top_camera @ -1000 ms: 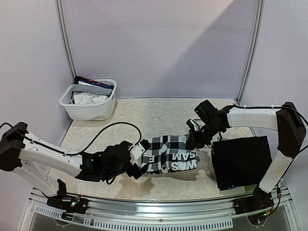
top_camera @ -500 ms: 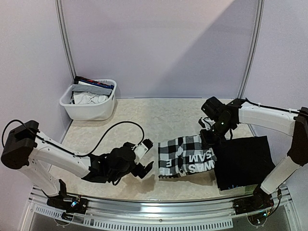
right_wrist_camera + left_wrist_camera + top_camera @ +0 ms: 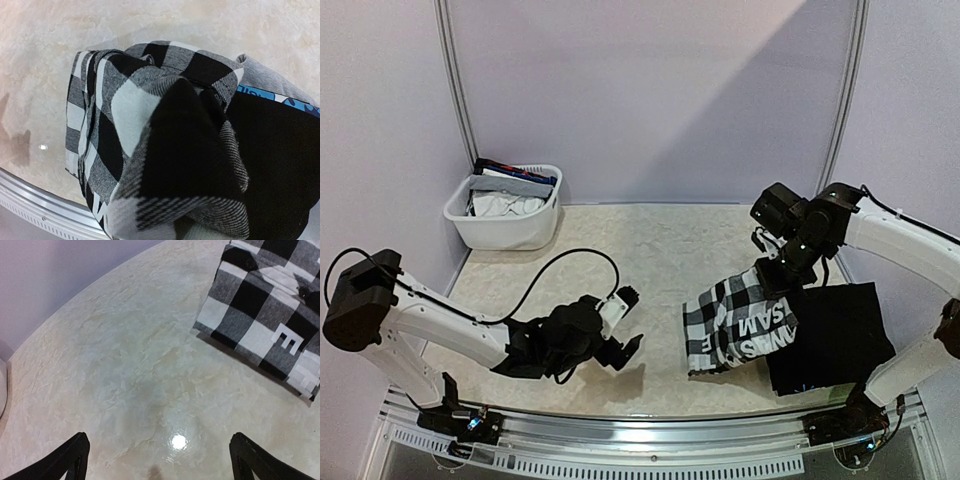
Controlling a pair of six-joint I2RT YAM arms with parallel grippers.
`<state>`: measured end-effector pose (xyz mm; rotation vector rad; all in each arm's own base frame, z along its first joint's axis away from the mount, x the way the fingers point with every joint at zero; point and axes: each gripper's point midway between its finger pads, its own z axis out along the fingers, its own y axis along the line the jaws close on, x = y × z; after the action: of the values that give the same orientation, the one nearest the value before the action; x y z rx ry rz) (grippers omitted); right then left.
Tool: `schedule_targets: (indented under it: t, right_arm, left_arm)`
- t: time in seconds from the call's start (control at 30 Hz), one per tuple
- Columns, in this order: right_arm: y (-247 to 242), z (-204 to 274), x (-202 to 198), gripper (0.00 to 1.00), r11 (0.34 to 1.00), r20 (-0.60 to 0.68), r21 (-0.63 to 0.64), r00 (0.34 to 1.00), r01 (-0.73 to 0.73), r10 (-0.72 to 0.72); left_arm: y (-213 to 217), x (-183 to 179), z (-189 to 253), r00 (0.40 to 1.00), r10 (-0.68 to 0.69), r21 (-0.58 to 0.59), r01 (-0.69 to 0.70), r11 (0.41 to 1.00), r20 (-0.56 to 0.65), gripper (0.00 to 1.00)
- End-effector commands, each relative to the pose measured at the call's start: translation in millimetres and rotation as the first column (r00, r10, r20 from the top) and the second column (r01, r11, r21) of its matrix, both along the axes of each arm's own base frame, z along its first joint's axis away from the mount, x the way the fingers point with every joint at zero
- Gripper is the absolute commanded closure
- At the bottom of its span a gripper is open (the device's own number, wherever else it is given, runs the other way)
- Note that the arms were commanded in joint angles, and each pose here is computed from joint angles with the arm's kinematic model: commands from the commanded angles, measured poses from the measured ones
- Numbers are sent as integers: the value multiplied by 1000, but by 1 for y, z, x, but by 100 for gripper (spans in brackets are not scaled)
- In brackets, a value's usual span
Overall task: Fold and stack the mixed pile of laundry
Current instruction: Place the square-folded shirt at the corner of the board.
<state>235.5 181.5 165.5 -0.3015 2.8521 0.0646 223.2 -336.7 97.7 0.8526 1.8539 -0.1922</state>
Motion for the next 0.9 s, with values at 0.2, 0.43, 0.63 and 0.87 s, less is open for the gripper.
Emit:
schedule_targets:
  t: [0.2, 0.43, 0.63, 0.87]
  right_arm:
    - [-43, 42, -27, 100, 987, 18, -152, 999, 47, -44]
    - [-78, 86, -37, 100, 971, 110, -200, 988, 129, -109]
    - [-76, 98, -53, 100, 987, 95, -101, 989, 123, -114]
    - [-61, 106, -83, 100, 998, 14, 63, 1000, 20, -21]
  left_arm:
    - [14, 1, -6, 999, 1, -39, -2, 999, -33, 1]
    - [24, 3, -9, 999, 6, -51, -9, 999, -45, 1]
    - [31, 5, -12, 998, 14, -57, -17, 998, -55, 0]
    - [35, 5, -14, 998, 13, -60, -17, 998, -66, 0]
